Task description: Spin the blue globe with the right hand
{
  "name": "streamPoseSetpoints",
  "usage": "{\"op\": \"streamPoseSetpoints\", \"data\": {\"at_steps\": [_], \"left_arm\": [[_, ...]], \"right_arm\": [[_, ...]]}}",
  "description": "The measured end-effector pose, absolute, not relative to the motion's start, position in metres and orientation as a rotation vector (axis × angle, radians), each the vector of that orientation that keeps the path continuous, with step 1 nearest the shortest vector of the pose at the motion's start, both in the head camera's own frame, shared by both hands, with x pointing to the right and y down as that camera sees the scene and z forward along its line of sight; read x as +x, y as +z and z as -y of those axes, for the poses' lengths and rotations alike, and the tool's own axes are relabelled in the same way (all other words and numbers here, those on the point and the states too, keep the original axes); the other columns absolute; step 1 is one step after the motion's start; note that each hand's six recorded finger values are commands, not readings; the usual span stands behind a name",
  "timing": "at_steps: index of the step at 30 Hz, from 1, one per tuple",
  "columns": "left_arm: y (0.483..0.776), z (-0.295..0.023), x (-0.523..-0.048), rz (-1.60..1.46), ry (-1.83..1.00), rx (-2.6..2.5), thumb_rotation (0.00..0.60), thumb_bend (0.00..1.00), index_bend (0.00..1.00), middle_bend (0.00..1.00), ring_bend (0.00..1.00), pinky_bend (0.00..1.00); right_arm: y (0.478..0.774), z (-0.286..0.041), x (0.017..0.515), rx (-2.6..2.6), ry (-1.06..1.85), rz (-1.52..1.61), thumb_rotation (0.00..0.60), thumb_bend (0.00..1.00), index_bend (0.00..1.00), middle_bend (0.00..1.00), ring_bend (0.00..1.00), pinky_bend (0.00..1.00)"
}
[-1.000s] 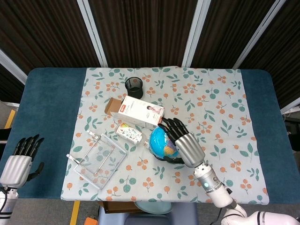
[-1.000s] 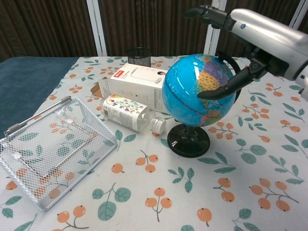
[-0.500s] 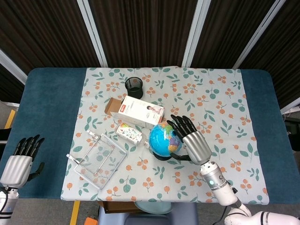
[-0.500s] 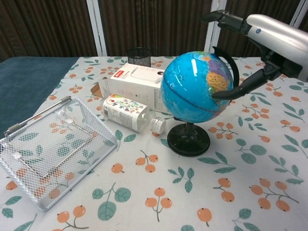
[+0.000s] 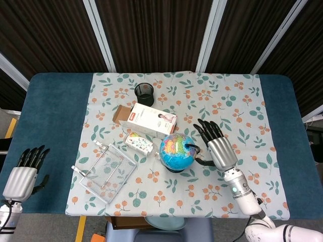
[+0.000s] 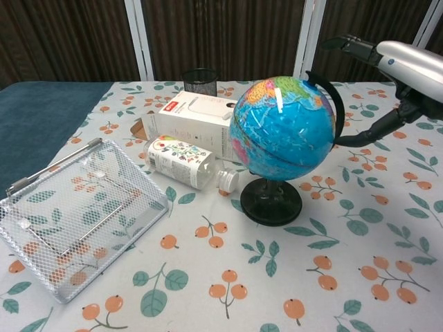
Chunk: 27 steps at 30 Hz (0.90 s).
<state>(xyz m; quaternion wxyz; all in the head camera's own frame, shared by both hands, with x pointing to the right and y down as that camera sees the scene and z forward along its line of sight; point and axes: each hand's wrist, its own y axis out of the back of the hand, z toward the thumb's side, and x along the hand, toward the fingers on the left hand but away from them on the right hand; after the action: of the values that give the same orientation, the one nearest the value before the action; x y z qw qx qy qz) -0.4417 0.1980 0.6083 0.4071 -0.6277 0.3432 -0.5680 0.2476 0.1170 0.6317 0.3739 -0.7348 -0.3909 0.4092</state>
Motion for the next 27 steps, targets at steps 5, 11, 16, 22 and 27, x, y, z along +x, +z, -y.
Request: {"op": "streamPoseSetpoints", "data": {"at_steps": [5,11,16,22,27], "left_arm": [[0.608,-0.197,-0.442,-0.869,-1.434,-1.579,0.6,0.42,0.0,0.0,0.0,0.04],[0.606,-0.197,-0.443,-0.875,-1.431,-1.577,0.6,0.43,0.0,0.0,0.0,0.04],[0.603,-0.198,-0.441,-0.88,-1.411,-1.58,0.6,0.42,0.0,0.0,0.0,0.04],[0.6,-0.2,-0.435,-0.878,-1.359,-1.592,0.6,0.43,0.0,0.0,0.0,0.04],[0.6,-0.199,-0.433,-0.888,-1.349,-1.603,0.6,0.43,0.0,0.0,0.0,0.04]], "right_arm": [[0.635,-0.115,0.254,-1.869,1.069,0.996,0.6,0.16,0.0,0.0,0.0,0.0],[0.623,-0.13,0.275,-1.813,1.06,0.968,0.6,0.16,0.0,0.0,0.0,0.0],[0.61,-0.159,0.319,-1.758,1.162,0.912,0.6,0.16,0.0,0.0,0.0,0.0],[0.596,-0.197,0.389,-1.642,1.4,0.947,0.6,0.16,0.0,0.0,0.0,0.0],[0.59,-0.208,0.419,-1.558,1.494,1.007,0.6,0.16,0.0,0.0,0.0,0.0]]}}
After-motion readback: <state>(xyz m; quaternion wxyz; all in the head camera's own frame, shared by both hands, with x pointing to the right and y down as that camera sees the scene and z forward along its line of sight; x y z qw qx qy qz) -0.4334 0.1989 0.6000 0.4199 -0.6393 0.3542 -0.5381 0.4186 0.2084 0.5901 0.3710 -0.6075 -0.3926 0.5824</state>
